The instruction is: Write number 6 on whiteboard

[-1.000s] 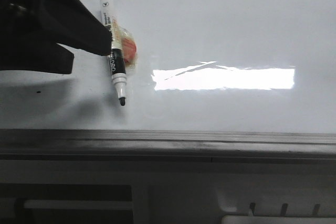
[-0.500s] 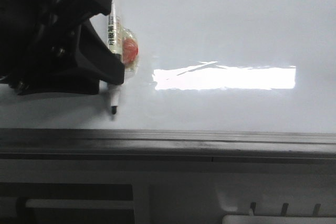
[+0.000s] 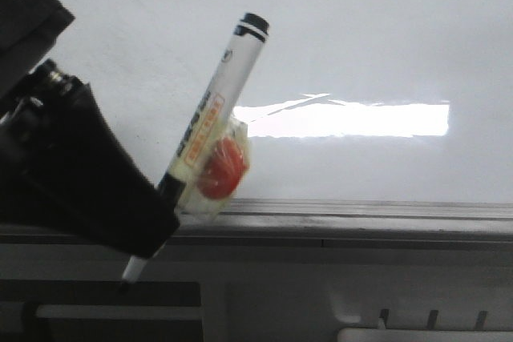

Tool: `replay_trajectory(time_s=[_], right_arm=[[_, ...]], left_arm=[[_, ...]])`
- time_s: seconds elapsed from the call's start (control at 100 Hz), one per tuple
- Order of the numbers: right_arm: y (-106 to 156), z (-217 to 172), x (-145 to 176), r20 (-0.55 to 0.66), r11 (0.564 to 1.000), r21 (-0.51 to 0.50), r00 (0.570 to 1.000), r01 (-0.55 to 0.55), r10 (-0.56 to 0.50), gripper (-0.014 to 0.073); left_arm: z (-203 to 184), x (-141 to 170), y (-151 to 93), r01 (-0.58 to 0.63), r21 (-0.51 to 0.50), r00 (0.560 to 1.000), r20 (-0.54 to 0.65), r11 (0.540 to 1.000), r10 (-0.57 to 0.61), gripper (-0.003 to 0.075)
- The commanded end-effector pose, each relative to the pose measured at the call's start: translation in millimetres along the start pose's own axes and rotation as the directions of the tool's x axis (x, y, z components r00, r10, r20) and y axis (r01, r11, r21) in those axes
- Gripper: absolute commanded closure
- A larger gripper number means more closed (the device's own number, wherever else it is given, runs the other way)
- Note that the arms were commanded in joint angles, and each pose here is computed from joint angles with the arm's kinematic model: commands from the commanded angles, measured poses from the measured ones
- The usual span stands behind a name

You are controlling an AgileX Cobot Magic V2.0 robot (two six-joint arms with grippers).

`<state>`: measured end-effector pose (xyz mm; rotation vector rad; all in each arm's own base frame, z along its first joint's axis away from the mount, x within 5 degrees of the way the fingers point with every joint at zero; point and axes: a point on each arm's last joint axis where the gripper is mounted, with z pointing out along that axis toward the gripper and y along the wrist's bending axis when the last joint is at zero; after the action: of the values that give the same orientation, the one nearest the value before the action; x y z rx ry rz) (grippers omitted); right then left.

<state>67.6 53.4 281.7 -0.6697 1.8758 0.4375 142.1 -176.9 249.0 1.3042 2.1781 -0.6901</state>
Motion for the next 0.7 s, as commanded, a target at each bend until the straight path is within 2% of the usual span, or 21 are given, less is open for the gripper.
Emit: replay_trajectory(time_s=[0.0,0.17,0.34,0.52,0.69], right_arm=[[2,11,-19,0.053,0.991,-0.090,0.994,0.100,-0.096,0.0260],[10,27,-35,0.057,0.957,-0.210,0.980,0.201,-0.193,0.0260],[18,42,-51,0.078,0.936,-0.257,0.971,0.239,-0.226,0.0260],[28,57,-62,0.095,0.919,-0.293,0.964,0.264,-0.247,0.0252],[36,67,-65,0.104,0.908,-0.312,0.960,0.280,-0.260,0.0166]], left_arm=[[-11,-10,-5,-0.169,0.018,0.985,0.031,0.985,0.169,0.0739],[-12,-11,-5,-0.340,0.011,0.940,0.038,0.940,0.340,0.0739],[-14,-15,-5,-0.512,-0.009,0.858,0.050,0.859,0.512,0.0739],[-19,-26,-2,-0.540,-0.074,0.835,0.074,0.838,0.545,0.0739],[-25,-36,-1,-0.562,-0.113,0.816,0.088,0.820,0.571,0.0739]])
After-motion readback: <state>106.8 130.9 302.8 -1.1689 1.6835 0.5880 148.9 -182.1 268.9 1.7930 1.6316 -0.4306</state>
